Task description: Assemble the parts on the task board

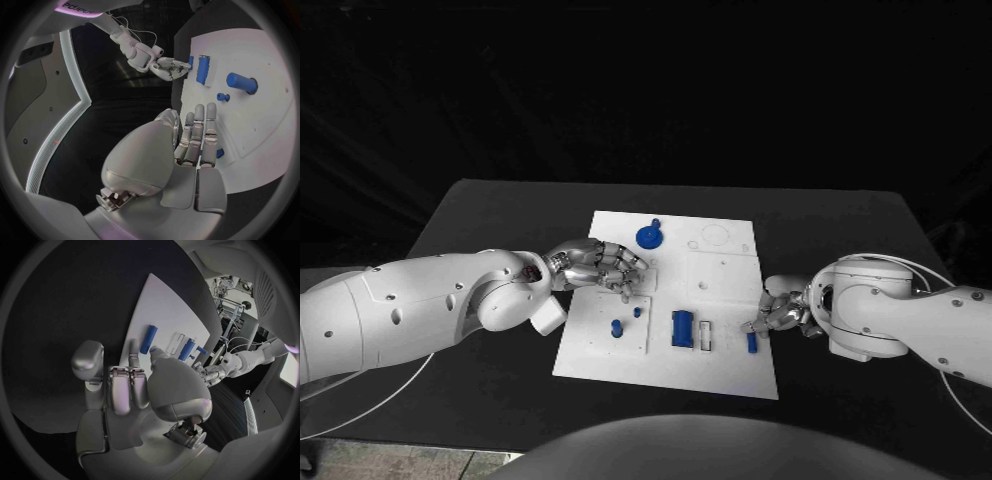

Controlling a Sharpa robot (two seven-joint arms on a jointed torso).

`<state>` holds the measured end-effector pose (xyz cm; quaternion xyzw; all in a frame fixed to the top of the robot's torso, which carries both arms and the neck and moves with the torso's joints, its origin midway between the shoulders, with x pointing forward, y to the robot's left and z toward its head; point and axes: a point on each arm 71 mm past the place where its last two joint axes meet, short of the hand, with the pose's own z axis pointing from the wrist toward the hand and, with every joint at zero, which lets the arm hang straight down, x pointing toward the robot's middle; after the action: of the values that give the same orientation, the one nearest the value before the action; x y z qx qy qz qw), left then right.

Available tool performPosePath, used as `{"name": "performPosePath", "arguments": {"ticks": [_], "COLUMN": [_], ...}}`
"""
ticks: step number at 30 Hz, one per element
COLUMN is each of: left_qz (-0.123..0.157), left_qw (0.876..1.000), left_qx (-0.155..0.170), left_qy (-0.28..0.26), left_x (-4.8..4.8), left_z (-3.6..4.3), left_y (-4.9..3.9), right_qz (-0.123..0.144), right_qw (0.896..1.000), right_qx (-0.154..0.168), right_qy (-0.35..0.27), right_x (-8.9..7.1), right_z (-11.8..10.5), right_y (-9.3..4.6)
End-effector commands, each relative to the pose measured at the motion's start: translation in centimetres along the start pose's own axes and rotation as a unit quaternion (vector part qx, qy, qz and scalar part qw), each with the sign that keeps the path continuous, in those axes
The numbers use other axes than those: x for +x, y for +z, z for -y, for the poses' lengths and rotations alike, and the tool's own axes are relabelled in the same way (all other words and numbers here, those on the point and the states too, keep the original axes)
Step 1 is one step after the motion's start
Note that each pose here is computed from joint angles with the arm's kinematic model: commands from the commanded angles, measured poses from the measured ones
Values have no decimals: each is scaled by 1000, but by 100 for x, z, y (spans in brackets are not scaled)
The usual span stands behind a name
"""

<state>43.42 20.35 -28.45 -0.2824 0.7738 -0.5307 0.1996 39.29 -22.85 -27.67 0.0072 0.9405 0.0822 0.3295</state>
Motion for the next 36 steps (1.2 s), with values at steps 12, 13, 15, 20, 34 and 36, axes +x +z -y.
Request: {"name": "performPosePath", "arguments": {"ticks": [12, 13, 15, 20, 34, 36], "left_qz": [-19, -19, -20, -20, -23, -23], "left_qw": [1000, 1000, 1000, 1000, 1000, 1000], "left_qx": [-1, -1, -1, -3, -5, -6], "left_qy": [-4, -4, -4, -4, -4, -4], "left_x": [41, 42, 42, 40, 42, 42], "left_z": [5, 5, 4, 1, -2, -4], "left_y": [22, 22, 21, 18, 24, 24], "right_qz": [13, 19, 30, 39, 14, 2], "right_qw": [999, 998, 997, 997, 997, 995], "right_qx": [-1, -2, -5, -10, -52, -53], "right_qy": [-53, -58, -68, -73, 50, 82], "right_x": [134, 133, 130, 132, 113, 86], "right_z": [-90, -102, -123, -150, -207, -209], "right_y": [62, 58, 50, 39, -20, -35]}}
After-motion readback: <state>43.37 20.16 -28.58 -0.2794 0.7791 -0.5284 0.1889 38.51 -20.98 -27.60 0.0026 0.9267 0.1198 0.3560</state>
